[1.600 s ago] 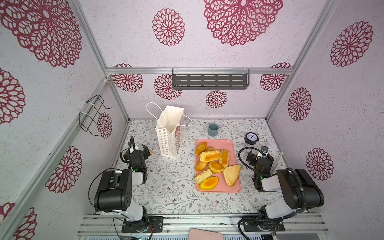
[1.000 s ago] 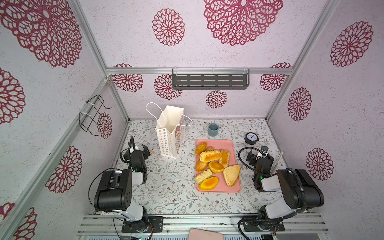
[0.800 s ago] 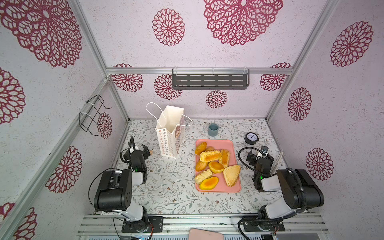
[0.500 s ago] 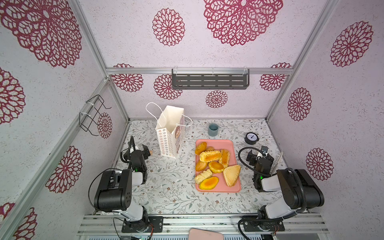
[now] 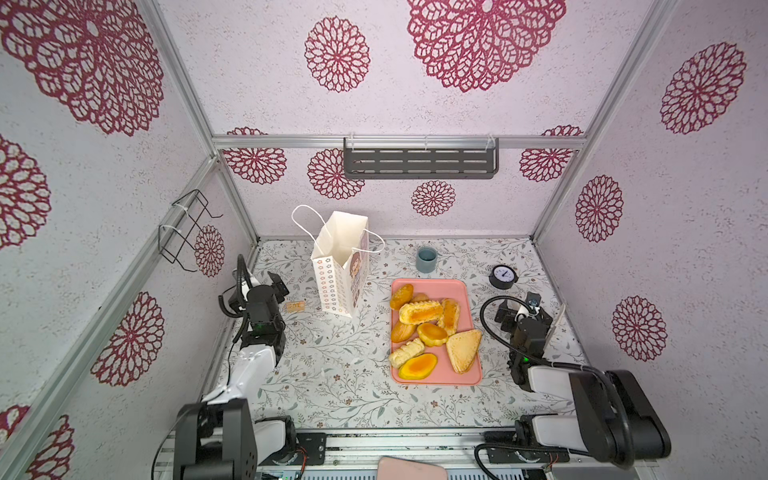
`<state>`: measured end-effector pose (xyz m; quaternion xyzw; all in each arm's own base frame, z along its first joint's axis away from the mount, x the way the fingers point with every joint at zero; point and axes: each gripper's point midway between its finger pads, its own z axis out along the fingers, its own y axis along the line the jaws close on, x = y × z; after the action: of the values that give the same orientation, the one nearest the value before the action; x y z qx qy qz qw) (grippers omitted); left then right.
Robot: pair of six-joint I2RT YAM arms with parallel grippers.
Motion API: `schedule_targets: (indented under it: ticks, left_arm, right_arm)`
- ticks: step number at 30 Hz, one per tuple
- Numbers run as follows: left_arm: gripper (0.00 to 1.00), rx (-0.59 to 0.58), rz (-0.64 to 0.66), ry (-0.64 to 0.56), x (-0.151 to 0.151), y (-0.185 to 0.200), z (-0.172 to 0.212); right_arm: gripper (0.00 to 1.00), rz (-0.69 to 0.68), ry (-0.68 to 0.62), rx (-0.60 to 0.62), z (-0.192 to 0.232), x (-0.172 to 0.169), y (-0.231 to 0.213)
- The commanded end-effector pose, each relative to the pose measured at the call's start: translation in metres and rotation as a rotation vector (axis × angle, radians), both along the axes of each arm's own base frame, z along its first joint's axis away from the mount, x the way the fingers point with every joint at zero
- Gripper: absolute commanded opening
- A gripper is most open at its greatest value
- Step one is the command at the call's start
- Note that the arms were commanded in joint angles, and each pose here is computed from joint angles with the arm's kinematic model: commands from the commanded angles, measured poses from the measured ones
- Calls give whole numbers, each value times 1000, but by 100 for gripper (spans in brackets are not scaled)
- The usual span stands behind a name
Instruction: Place the fake bread into the paper bag
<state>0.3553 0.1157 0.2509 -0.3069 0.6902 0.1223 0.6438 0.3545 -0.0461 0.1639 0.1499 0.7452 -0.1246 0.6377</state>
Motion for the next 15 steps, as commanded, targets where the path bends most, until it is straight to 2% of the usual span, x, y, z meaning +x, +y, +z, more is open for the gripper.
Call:
schedule_targets:
  ticks: [1, 3, 5, 8, 9, 11, 15]
  left_arm:
    - [97, -175, 133, 53, -37, 10, -9]
    - [97, -254, 109, 45, -48, 5, 4]
    - [97, -306, 22, 45, -49, -10, 15]
    - [97, -383, -80, 85, -54, -31, 24]
    - [97, -394, -150, 103, -52, -43, 27]
    - [97, -420, -258, 145, -50, -62, 28]
    - [99, -439, -417, 223, -52, -104, 24]
  right_arm:
    - [99, -183, 115, 129, -1, -14, -21]
    - [99, -198, 192, 220, -1, -18, -20]
    - [98, -128, 275, 311, -4, -17, -6]
    - [74, 17, 395, 400, -8, -16, 20]
    - [71, 34, 429, 415, -8, -19, 24]
    - [73, 35, 463, 437, -7, -27, 26]
    - [95, 20, 469, 528, -6, -43, 19]
